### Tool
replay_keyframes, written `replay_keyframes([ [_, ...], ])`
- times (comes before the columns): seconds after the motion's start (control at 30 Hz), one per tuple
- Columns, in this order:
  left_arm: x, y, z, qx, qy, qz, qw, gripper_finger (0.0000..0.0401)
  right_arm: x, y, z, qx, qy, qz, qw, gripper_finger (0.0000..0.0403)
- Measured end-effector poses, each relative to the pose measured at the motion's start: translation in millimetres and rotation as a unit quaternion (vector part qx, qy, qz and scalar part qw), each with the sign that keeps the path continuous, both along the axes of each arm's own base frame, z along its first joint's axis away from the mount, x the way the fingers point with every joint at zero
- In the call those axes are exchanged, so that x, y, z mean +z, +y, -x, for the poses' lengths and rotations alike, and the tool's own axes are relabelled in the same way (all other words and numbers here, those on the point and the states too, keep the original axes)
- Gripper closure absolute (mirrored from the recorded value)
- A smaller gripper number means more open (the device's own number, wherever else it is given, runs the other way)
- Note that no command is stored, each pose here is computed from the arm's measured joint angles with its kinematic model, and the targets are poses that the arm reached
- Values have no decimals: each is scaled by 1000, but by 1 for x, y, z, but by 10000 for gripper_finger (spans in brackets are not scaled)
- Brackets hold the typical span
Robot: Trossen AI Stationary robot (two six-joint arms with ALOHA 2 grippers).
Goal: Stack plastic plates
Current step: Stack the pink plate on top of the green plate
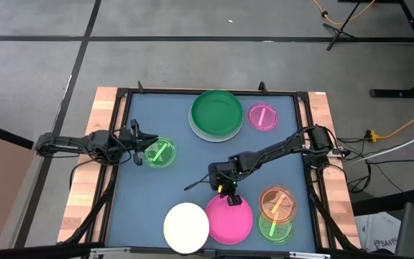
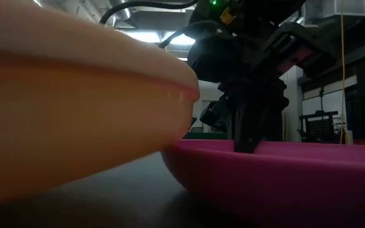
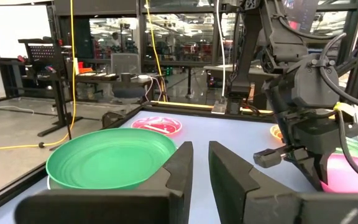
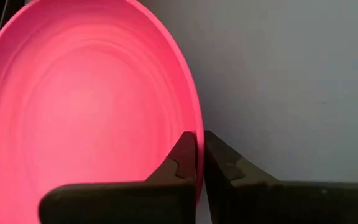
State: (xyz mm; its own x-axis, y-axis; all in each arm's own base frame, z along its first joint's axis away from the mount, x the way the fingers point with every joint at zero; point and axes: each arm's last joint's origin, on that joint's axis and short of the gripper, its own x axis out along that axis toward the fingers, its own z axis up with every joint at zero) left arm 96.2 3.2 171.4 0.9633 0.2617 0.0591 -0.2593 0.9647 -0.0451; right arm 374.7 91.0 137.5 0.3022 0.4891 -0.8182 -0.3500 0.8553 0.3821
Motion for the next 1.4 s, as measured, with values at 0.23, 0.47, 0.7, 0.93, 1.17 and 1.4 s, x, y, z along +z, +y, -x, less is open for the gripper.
replay_keyframes([
  [0.23,0,0,0,0,0,0,1000,355,0,-15,-3,-14,-2,-1,1000,401],
  [0.47,0,0,0,0,0,0,1000,355,0,-44,-8,-36,-11,7,999,402],
  [0.7,0,0,0,0,0,0,1000,355,0,-81,-11,-63,-23,18,998,402],
  [0.93,0,0,0,0,0,0,1000,355,0,-120,-10,-109,-28,45,993,402],
  [1.17,0,0,0,0,0,0,1000,355,0,-152,-7,-145,-34,61,987,402],
  [1.4,0,0,0,0,0,0,1000,355,23,-178,-16,-150,-64,71,984,402],
])
